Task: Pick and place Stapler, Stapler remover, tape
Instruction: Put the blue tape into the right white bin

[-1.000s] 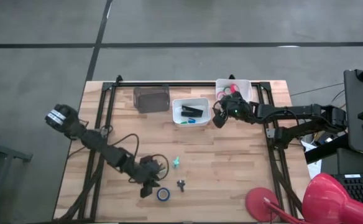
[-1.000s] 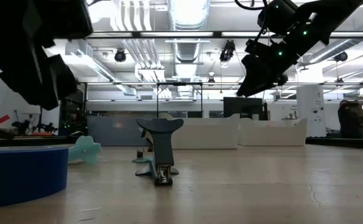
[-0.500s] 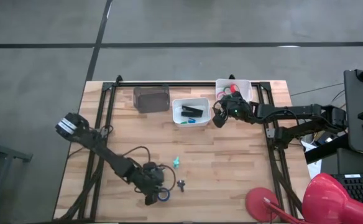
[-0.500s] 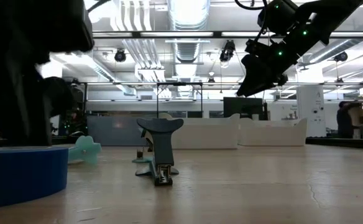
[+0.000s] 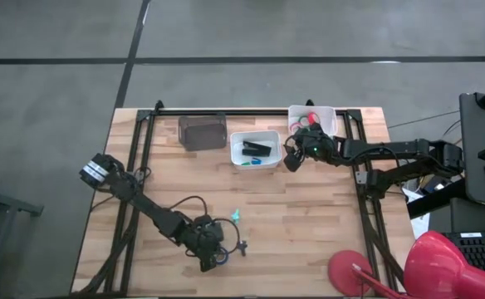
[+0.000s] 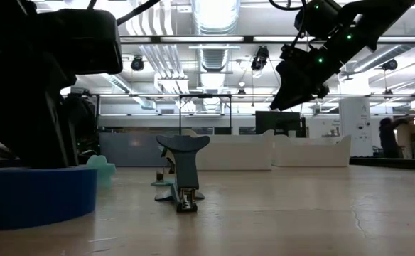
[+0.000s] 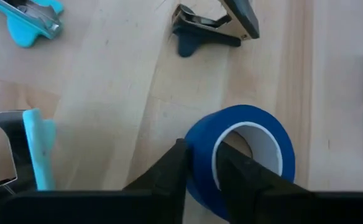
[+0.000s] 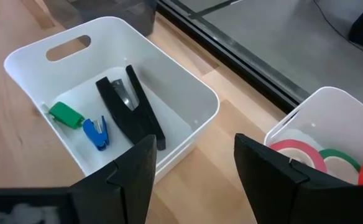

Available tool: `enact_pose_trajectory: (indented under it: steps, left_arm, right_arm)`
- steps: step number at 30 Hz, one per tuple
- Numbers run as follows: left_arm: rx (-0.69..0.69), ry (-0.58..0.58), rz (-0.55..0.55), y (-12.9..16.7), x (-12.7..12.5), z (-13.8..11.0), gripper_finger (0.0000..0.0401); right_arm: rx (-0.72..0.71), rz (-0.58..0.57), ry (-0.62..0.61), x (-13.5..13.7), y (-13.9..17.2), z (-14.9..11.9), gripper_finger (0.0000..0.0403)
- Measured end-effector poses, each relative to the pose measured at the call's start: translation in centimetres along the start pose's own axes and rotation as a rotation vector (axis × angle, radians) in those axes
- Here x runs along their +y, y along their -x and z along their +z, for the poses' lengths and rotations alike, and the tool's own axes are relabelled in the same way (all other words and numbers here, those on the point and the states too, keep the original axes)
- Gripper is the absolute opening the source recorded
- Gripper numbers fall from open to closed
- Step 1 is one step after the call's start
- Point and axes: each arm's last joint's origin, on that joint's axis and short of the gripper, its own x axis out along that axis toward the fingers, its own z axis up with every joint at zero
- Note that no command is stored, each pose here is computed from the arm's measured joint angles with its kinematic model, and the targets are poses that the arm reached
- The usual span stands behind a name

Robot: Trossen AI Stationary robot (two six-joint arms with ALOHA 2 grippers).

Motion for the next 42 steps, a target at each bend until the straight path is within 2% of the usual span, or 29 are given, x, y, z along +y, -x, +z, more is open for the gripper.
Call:
enact_pose_trajectory:
  steps: [4,9,14,20,23,27,30,32,37,42]
  left_arm:
    - [-0.004,0.004,0.007,0.0,0.2,0.2,0.0035]
    - [-0.029,-0.031,0.029,0.3,0.4,0.5,0.0035]
    - [-0.200,-0.088,0.132,1.9,0.6,1.9,0.0049]
    - [-0.441,-0.192,0.313,4.1,0.8,4.1,0.0037]
    - [-0.552,-0.256,0.463,5.2,1.2,5.0,0.0036]
    - [-0.680,-0.261,0.628,6.4,2.0,6.7,0.0049]
    - [-0.726,-0.251,0.625,7.0,2.4,8.1,0.0053]
    - [-0.743,-0.250,0.604,7.1,2.7,8.8,0.0048]
    - [-0.828,-0.198,0.571,7.5,3.0,10.2,0.0039]
    - [-0.876,-0.222,0.521,7.9,2.6,10.8,0.0049]
  right_arm:
    - [0.001,0.008,0.002,0.1,0.0,0.0,0.0205]
    - [0.013,0.064,0.008,0.3,0.0,-0.1,0.0205]
    - [0.021,0.191,0.039,1.0,0.2,-0.1,0.0203]
    - [-0.044,0.439,0.161,2.9,1.0,0.3,0.0203]
    - [-0.041,0.593,0.198,3.9,1.5,0.2,0.0203]
    - [-0.039,0.805,0.248,5.2,1.9,-0.1,0.0203]
    - [-0.086,0.941,0.305,6.5,2.1,-0.2,0.0203]
    - [-0.120,0.982,0.329,7.3,2.2,-0.3,0.0203]
    - [-0.224,1.025,0.356,8.8,1.8,-0.1,0.0205]
    - [-0.234,1.005,0.351,9.5,0.8,0.1,0.0205]
